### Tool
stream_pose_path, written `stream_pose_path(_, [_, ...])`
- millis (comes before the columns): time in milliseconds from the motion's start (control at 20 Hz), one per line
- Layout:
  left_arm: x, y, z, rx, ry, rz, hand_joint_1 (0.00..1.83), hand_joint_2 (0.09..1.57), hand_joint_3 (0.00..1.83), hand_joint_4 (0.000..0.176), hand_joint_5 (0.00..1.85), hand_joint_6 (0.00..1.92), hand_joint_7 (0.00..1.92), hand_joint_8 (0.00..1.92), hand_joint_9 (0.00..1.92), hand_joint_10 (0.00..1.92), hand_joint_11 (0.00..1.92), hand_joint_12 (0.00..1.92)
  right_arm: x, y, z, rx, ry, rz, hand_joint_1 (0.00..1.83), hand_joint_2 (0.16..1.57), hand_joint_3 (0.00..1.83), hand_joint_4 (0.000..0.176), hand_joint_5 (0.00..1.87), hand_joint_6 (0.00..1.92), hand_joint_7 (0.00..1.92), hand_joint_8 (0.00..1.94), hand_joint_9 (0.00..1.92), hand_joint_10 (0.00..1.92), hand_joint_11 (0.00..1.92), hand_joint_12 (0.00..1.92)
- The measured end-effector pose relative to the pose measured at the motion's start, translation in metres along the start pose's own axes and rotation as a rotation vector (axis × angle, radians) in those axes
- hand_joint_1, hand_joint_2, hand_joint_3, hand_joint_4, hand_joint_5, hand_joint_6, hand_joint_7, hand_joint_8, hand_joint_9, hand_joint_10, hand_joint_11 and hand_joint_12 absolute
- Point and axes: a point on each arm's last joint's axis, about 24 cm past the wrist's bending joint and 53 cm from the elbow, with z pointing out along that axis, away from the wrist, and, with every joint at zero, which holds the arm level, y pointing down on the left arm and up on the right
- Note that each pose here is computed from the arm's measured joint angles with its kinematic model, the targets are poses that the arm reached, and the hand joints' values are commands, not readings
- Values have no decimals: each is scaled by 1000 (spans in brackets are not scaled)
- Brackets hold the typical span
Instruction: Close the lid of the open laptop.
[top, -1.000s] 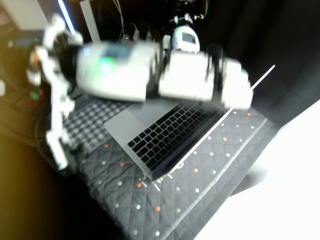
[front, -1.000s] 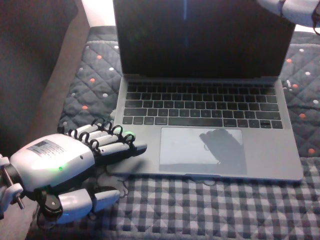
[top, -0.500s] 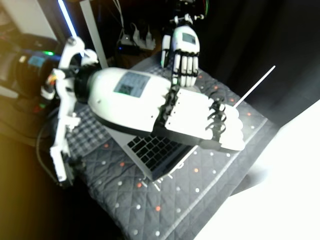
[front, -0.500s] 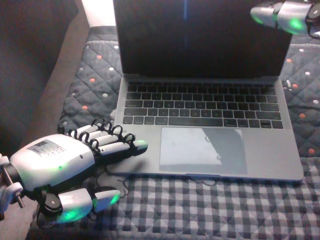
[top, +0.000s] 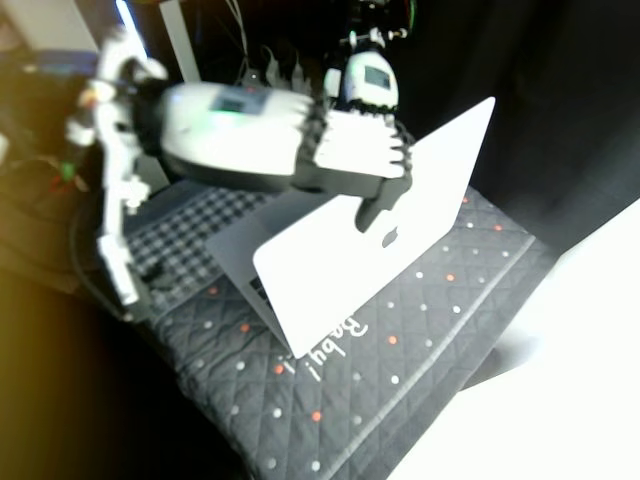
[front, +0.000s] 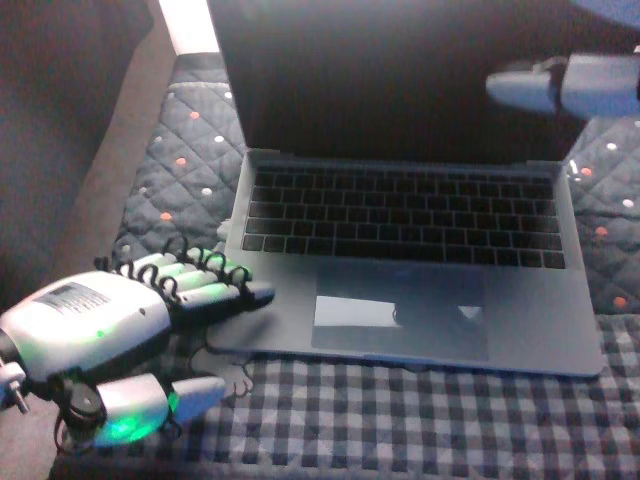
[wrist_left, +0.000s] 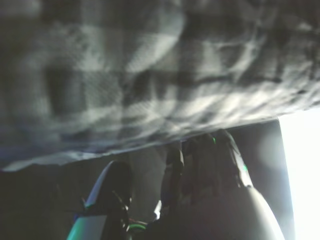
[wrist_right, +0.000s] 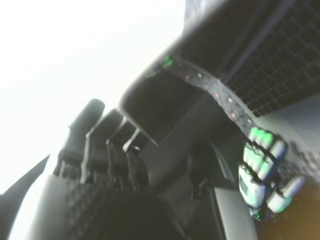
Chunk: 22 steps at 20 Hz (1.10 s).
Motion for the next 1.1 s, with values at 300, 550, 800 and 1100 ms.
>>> stream_pose_path(300, [-16,0,-12,-8,-53,11,417,1422,0,72,167,2,142,3,85,2,0,63,43,23,-17,-95,104,73,328,1271,5,0,0,1150,11,1576,75,1817,90,1921])
stream_pose_path(550, [-42,-2,-28,-7,-143,10,510,1438,0,49,412,84,347,60,267,394,0,1288,70,23,-40,-98,175,118,314,1305,0,0,5,1741,120,1666,122,1814,152,1921])
stream_pose_path(800, [-89,-7,-55,-4,-319,32,596,1513,3,78,335,1920,2,1579,2,1698,0,1921,97,24,-54,-97,251,135,353,1264,0,0,0,1542,114,1430,77,1711,104,1921])
stream_pose_path(1100, [-120,-22,-68,55,-454,50,823,1518,0,0,15,1259,50,1226,27,1327,0,1528,151,17,-74,-59,390,158,185,1399,20,0,0,1017,1,1130,0,1292,0,1810])
